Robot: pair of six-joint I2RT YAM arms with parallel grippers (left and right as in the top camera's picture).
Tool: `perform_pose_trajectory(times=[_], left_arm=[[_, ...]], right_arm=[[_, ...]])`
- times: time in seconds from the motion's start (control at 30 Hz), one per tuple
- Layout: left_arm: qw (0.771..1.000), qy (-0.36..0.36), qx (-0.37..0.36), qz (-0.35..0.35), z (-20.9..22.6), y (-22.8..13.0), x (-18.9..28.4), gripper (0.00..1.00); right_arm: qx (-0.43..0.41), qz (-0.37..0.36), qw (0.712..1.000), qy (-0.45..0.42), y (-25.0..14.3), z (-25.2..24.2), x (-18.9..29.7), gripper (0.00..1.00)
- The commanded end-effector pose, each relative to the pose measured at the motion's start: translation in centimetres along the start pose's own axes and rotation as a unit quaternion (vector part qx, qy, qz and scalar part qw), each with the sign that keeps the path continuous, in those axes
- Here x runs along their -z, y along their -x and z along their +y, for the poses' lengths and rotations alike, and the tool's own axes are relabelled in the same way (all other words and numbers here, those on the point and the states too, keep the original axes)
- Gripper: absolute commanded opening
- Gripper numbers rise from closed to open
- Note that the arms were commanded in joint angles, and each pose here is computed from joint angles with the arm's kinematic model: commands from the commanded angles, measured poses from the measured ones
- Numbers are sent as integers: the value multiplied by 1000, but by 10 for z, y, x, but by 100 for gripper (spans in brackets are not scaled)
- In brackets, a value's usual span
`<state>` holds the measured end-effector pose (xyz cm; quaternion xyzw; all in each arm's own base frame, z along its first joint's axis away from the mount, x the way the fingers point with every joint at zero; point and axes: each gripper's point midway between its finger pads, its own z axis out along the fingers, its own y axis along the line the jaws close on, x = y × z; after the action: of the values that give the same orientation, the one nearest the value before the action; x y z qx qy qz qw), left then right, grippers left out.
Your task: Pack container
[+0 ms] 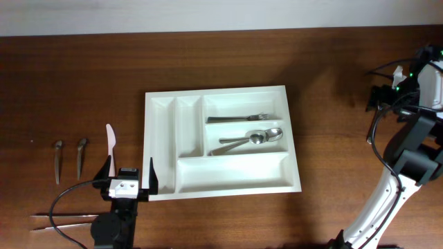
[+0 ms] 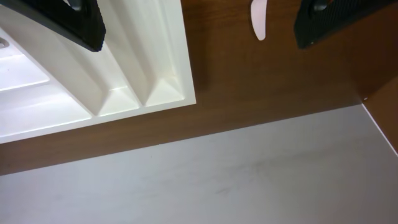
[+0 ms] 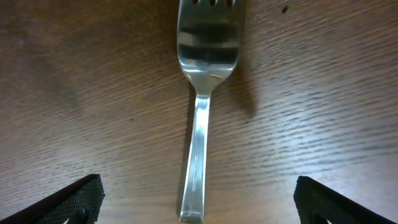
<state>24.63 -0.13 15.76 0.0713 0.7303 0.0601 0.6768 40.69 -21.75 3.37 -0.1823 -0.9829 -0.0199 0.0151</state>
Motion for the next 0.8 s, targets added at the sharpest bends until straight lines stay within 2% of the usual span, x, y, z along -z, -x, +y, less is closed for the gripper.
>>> perform_pose_trajectory(times=[0.0, 0.4, 0.77], left_arm=[[1000, -3, 3, -1, -1, -1, 0, 99], [1000, -3, 3, -1, -1, -1, 0, 99], [1000, -3, 3, -1, -1, -1, 0, 99]], right_arm=[[4, 14, 1000, 8, -1, 3, -16, 99], [4, 27, 1000, 8, 0, 2, -39, 99], [5, 8, 1000, -23, 11, -10, -40, 99]])
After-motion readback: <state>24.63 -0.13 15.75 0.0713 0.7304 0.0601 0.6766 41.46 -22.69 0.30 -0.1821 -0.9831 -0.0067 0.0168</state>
